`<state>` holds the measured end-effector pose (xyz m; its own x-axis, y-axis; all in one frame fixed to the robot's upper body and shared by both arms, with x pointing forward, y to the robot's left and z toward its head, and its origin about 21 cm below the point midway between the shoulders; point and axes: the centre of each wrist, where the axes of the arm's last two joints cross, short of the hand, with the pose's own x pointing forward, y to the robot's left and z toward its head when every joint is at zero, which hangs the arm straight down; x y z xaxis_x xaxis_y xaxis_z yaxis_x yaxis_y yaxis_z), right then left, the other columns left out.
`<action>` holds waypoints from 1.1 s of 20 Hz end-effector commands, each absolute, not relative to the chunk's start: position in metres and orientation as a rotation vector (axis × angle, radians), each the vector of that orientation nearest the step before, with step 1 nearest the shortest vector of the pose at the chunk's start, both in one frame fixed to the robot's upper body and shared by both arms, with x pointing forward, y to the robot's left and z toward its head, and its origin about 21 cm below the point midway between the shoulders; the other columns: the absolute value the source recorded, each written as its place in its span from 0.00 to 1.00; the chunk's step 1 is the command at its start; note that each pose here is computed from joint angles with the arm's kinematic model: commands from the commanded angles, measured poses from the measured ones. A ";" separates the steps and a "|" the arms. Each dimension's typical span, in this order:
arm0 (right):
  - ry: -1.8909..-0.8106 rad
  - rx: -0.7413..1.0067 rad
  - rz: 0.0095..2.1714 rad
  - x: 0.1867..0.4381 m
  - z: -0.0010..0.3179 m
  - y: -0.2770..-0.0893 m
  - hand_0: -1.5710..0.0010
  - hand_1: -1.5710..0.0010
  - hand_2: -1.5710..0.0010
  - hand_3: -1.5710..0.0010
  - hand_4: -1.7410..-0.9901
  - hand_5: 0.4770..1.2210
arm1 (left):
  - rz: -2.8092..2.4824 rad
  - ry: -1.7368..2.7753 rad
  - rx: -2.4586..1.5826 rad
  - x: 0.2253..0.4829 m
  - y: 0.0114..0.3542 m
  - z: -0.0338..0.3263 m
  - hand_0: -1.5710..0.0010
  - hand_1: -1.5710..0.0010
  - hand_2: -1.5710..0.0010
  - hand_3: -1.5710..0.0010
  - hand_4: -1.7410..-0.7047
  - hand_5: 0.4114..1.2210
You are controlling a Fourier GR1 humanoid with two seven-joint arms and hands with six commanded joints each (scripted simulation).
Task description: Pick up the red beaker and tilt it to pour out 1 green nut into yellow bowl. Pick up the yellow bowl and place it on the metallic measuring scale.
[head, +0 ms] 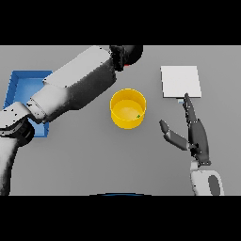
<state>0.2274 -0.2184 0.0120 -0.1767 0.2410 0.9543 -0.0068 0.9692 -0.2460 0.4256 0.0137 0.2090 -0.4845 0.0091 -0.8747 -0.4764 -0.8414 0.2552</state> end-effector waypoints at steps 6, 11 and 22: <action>-1.735 -0.115 0.219 0.230 0.012 -0.212 1.00 1.00 1.00 1.00 0.85 0.11 | 2.406 1.015 -1.824 0.459 0.061 0.312 0.00 0.00 0.00 0.00 0.02 1.00; -1.749 -0.114 0.241 0.235 0.014 -0.215 1.00 1.00 1.00 1.00 0.83 0.14 | 2.591 1.955 -2.121 0.479 0.165 0.359 0.00 0.00 0.00 0.04 0.01 1.00; -1.747 -0.120 0.314 0.239 0.015 -0.217 1.00 1.00 1.00 1.00 0.81 0.22 | 1.679 3.410 -2.650 0.476 0.330 0.233 0.00 0.00 0.00 0.00 0.00 1.00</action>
